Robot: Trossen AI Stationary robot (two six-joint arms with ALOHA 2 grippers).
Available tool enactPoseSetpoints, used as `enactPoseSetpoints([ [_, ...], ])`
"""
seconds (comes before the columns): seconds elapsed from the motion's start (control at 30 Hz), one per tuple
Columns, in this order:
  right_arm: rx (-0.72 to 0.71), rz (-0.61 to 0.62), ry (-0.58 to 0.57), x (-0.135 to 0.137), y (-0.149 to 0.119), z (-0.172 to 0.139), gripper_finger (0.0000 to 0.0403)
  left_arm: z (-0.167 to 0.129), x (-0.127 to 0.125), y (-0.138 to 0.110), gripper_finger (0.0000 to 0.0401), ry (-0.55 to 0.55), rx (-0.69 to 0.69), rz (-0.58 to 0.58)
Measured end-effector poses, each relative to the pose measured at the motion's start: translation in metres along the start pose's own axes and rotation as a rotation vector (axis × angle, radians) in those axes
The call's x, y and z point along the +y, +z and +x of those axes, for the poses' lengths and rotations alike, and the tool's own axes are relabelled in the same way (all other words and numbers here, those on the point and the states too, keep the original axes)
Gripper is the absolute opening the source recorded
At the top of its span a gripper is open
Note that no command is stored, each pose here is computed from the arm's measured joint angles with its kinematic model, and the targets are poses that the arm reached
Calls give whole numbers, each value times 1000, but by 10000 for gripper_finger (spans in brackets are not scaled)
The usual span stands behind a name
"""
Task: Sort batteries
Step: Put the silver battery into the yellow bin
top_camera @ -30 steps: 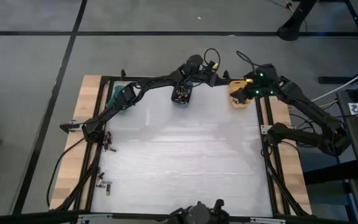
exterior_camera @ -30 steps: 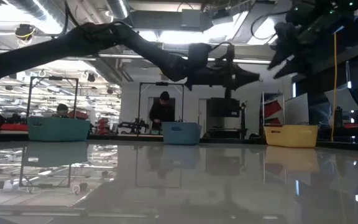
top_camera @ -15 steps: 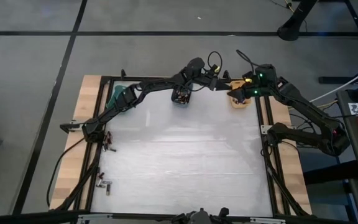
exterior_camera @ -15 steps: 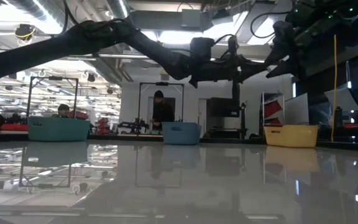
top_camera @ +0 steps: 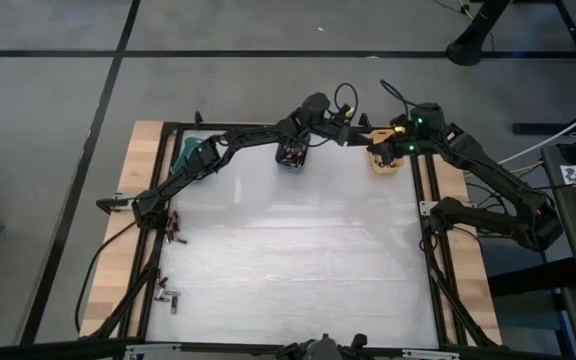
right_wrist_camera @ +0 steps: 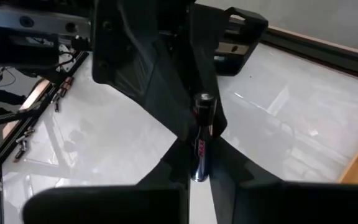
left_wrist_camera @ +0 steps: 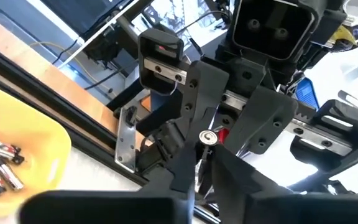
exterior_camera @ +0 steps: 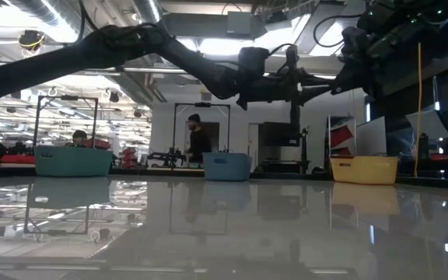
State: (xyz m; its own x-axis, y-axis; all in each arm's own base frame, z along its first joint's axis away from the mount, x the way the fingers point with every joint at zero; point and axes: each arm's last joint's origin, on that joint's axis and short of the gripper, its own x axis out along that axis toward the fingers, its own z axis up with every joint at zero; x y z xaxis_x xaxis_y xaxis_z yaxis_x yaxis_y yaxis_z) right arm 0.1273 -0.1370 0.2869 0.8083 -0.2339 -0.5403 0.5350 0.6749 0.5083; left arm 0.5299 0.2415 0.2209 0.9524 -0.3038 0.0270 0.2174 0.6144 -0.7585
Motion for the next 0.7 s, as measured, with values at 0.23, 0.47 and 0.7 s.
enactPoseSetpoints([
  [0.23, -1, -9, -49, -2, -1, 0, 28, -8, 11, 1, 135, 90, 20, -41],
  [0.47, 59, 37, -311, -16, -9, 0, 28, -57, 47, 25, 177, 186, 53, -103],
  [0.7, 210, 168, -474, -53, -11, 26, 28, -78, 29, 45, 161, 203, 97, -52],
])
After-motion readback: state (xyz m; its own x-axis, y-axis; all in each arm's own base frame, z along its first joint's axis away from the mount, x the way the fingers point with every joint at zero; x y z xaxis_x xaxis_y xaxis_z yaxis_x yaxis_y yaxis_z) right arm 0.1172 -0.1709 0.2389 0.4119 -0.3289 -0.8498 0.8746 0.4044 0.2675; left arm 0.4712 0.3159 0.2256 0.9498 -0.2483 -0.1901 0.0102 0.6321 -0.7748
